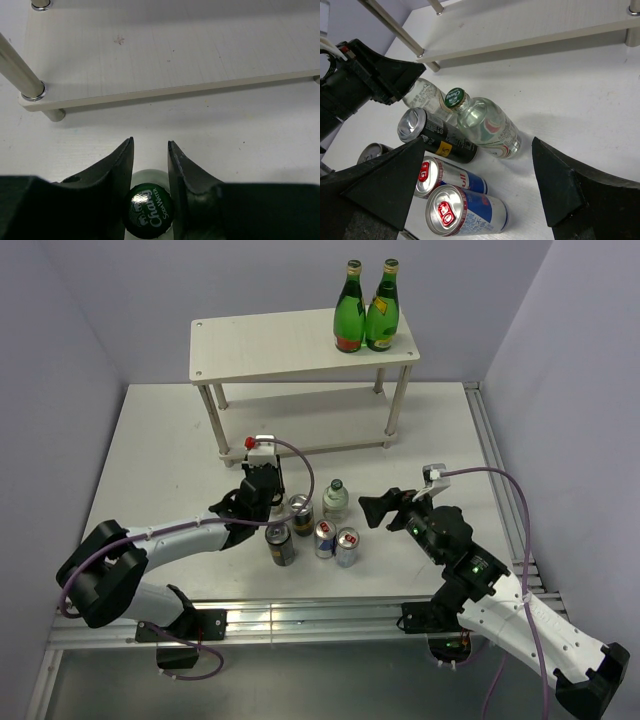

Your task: Place and organize the beverage onto the shelf

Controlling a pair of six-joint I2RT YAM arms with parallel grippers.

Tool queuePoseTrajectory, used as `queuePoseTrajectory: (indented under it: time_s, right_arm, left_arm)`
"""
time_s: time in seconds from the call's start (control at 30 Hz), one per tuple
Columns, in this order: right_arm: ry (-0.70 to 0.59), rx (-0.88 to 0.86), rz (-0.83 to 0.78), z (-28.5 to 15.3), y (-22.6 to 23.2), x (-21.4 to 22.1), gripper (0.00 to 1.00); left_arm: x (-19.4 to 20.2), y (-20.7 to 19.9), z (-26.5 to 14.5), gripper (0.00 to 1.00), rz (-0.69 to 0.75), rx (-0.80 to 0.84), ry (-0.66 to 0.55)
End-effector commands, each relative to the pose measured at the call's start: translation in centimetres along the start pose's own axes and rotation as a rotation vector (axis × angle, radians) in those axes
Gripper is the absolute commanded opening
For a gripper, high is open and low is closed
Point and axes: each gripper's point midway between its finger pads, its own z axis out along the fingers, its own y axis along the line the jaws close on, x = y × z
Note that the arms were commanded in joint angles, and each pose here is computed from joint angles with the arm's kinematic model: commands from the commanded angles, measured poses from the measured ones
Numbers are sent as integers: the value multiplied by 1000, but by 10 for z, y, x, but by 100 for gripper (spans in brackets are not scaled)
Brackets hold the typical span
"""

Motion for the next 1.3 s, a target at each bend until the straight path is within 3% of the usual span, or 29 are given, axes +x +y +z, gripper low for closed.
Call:
queuePoseTrajectory:
  time_s: [0.0, 0.5, 0.8, 1.27]
  right_arm:
    - [-30, -13, -1, -1, 3, -6, 94]
    - [-36, -18, 4, -2, 4, -7, 94]
    - [-32, -25, 1, -1, 5, -6, 94]
    - [-26, -48, -1, 1, 9, -4, 94]
  left_arm:
    - [-14, -1, 3, 0, -12, -15, -32]
    - [-67, -14, 18, 0, 8, -38, -126]
    - [-119, -13, 29, 0, -13, -48, -197]
    - [-183, 18, 58, 0, -67, -100, -283]
